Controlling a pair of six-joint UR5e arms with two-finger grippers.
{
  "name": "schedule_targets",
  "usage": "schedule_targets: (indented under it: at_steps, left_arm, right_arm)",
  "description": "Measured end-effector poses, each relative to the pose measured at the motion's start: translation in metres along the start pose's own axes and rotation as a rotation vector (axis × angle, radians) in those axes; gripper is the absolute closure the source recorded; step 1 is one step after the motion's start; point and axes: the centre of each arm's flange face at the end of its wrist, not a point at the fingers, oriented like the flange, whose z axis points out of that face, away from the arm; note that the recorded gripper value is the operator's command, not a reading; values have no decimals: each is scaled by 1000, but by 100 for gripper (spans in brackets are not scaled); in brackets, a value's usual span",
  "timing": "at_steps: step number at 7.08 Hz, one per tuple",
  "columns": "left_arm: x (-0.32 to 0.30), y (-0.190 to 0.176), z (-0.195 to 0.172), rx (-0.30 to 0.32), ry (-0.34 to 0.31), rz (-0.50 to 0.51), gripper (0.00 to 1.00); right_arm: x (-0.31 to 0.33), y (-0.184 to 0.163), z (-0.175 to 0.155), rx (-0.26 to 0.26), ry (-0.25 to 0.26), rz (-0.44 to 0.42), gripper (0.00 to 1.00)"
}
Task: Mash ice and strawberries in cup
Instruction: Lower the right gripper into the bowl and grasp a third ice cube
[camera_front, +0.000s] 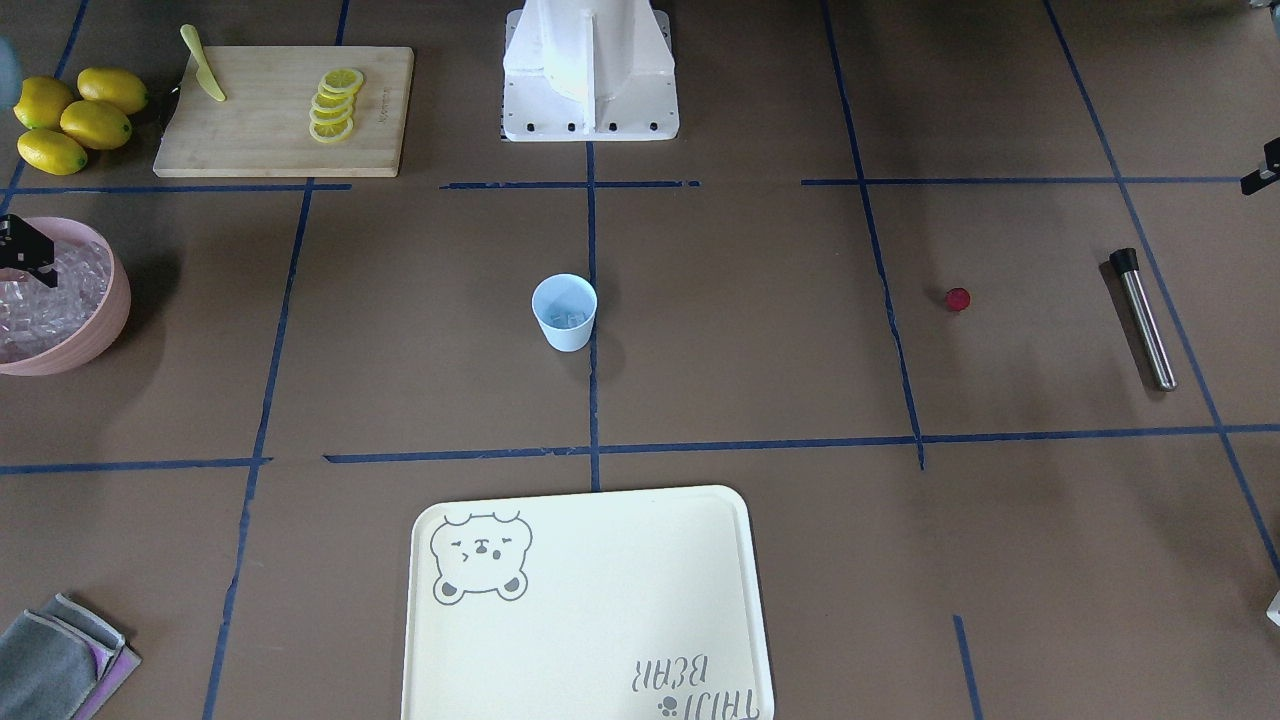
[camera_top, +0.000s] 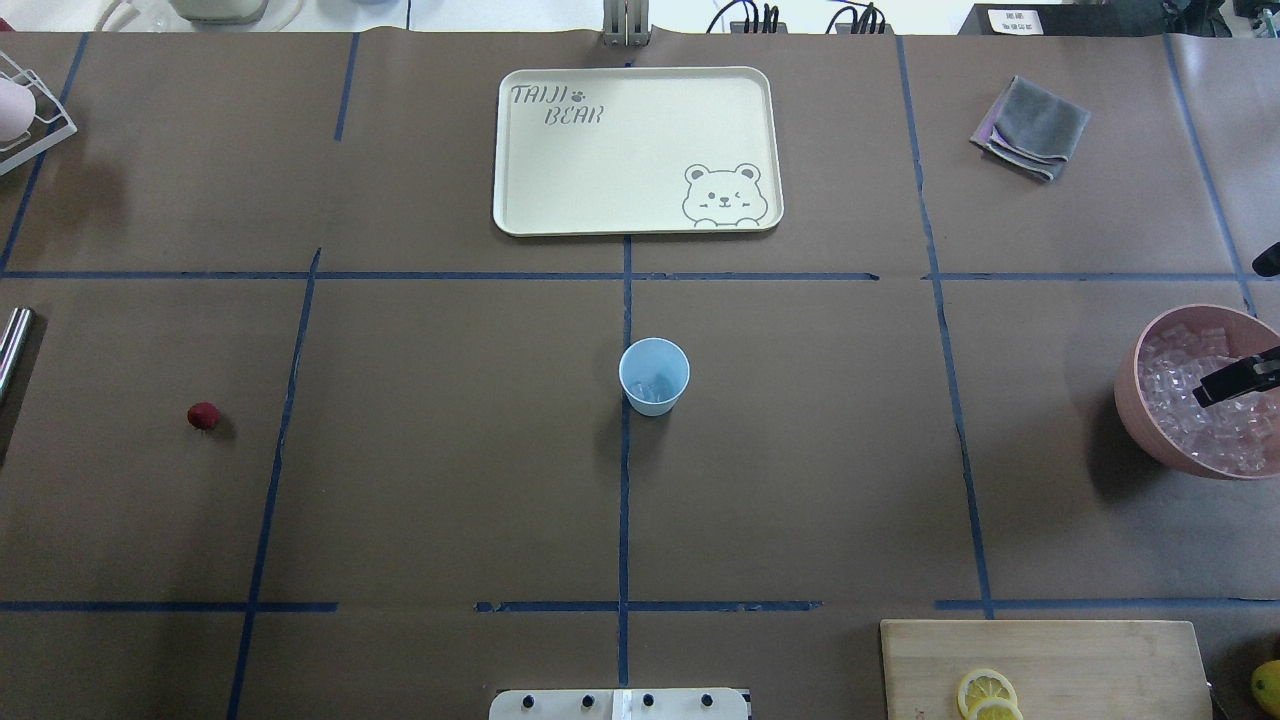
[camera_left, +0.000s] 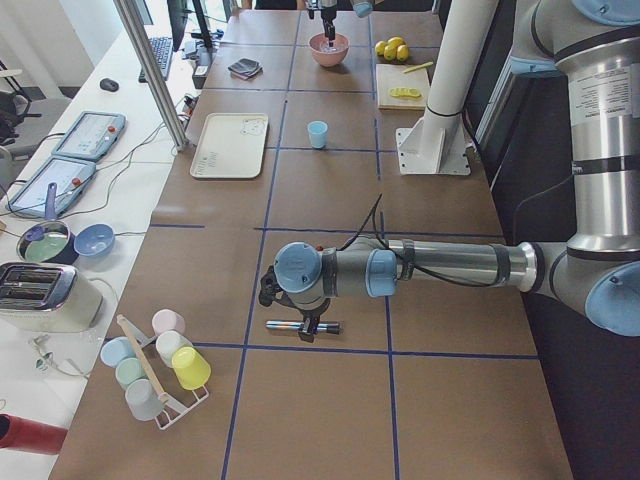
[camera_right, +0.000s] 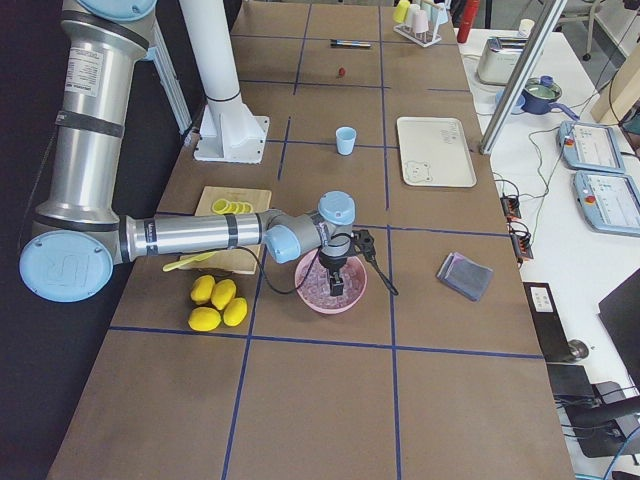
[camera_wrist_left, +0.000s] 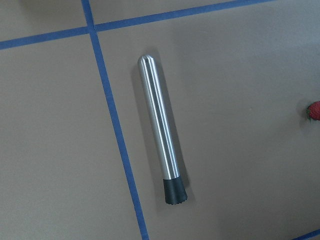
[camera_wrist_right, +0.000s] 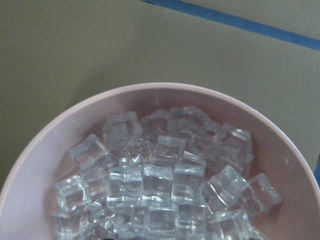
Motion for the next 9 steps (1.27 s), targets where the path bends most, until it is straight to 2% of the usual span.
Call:
schedule_targets:
  at_steps: [1, 3, 5, 7, 8, 9]
  left_arm:
    - [0, 1, 0, 0, 0, -1, 0]
    - [2, 4, 0, 0, 0, 1, 0]
    - [6, 10, -2, 3, 0, 5, 0]
    - [8, 11, -3, 4, -1, 7, 0]
    - [8, 12, -3, 4, -1, 7, 0]
    - [8, 12, -3, 4, -1, 6, 0]
  right_arm:
    - [2, 2, 2, -5, 2, 3, 41]
    - [4, 4, 4, -12, 4, 9, 66]
    - [7, 5, 8, -19, 6, 14, 97]
    - [3, 3, 3, -11, -2, 6, 100]
    - [-16, -6, -14, 19, -28, -1, 100]
    - [-51, -27, -41, 64, -80, 36, 100]
